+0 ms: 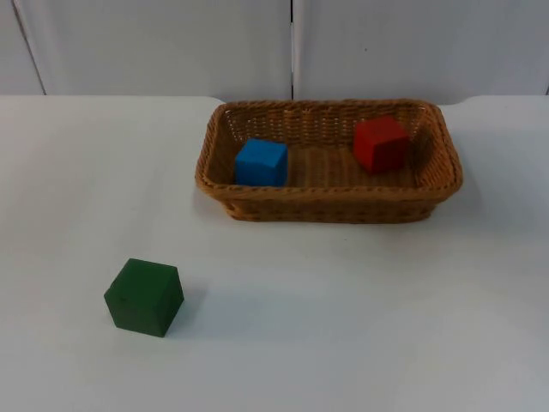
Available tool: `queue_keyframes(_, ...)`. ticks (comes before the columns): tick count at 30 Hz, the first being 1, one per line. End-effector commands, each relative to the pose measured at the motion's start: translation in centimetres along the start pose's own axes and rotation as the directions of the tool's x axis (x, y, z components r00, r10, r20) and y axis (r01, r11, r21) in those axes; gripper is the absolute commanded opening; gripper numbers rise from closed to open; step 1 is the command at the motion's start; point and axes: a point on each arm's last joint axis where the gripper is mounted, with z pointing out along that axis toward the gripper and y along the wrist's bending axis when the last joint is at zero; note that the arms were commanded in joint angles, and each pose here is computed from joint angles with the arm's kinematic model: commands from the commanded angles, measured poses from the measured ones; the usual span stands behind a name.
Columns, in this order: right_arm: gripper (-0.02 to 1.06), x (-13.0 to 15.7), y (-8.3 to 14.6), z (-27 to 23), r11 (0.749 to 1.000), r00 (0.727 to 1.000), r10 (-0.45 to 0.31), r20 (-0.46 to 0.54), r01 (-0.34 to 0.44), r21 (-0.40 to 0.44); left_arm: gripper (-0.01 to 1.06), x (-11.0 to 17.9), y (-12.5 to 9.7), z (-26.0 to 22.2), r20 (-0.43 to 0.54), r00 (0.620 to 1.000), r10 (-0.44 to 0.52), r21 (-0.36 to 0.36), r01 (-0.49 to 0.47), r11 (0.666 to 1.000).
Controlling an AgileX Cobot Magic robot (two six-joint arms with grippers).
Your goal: Pick up one cube with each hand and place exactly two cubes into the same basket, leaving the remaining cube outside.
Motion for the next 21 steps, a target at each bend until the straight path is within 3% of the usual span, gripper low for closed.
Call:
queue_keyframes(1,0.78,0.1,0.1,-0.9,1.000,1.000,-0.002,0.024,0.002,0.002,0.86,0.3,-0.3,-0.8,0.010,1.000,-0.019,0.010,0.019,1.000)
queue_keyframes(21,0.78,5.2,2.0,-9.6,1.000,0.989,-0.014,0.145,0.013,0.004,0.86,3.4,-1.3,-7.0,0.101,0.995,0.001,0.005,-0.002,1.000)
